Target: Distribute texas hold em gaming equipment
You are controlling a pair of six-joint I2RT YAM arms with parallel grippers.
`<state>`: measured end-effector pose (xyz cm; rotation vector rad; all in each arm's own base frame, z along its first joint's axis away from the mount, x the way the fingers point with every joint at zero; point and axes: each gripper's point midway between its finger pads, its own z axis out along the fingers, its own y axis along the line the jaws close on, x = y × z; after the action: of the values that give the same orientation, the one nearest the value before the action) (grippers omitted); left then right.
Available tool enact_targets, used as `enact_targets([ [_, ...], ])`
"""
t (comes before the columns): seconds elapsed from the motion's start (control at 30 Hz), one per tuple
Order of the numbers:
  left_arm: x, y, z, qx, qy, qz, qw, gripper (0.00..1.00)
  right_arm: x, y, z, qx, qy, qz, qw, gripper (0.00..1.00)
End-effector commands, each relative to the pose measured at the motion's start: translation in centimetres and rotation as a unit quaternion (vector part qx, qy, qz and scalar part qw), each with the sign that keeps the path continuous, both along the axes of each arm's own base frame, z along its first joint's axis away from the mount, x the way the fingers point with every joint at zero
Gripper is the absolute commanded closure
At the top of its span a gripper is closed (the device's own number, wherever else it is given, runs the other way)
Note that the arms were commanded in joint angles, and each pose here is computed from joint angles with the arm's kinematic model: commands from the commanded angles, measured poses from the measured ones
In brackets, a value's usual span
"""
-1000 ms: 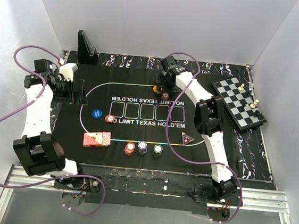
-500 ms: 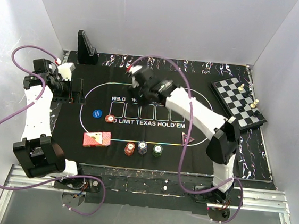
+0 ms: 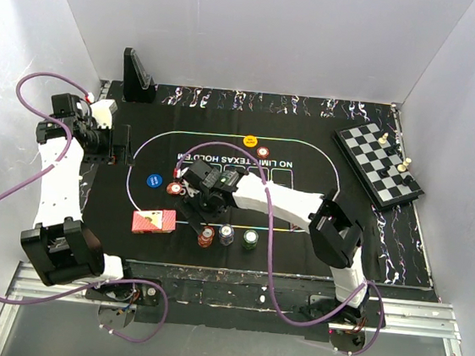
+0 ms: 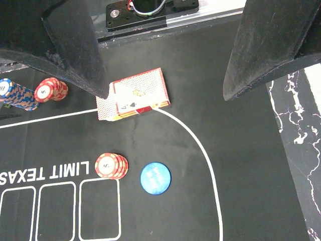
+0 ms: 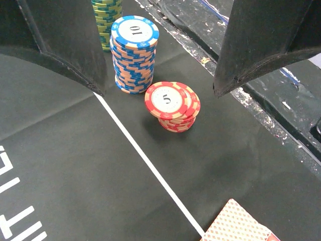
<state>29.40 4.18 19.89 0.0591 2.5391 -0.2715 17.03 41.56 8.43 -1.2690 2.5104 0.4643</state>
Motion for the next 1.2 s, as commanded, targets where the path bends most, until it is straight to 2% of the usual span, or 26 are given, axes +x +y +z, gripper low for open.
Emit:
enact_targets([
  [0.0, -0.3, 0.1, 1.4, 0.010, -0.024, 0.007, 1.000, 0.02, -1.2, 0.9, -0.2, 0.019, 0.012, 0.022, 1.000, 0.08],
  [0.33, -0.3, 0.1, 2.3, 0.013, -0.034, 0.002, 0.999, 0.02, -2.6, 1.6, -2.8, 0.016, 0.054, 0.048, 0.997, 0.07],
  [0.67, -0.5, 0.3, 2.4, 0.020, -0.036, 0.002, 0.999, 0.02, -3.1, 1.1, -3.9, -0.002, 0.063, 0.054, 0.997, 0.07],
  [1.17, -0.5, 0.5, 2.9, 0.028, -0.041, 0.002, 0.999, 0.00, -3.5, -0.2, -5.1, -0.050, 0.044, 0.066, 0.996, 0.26],
])
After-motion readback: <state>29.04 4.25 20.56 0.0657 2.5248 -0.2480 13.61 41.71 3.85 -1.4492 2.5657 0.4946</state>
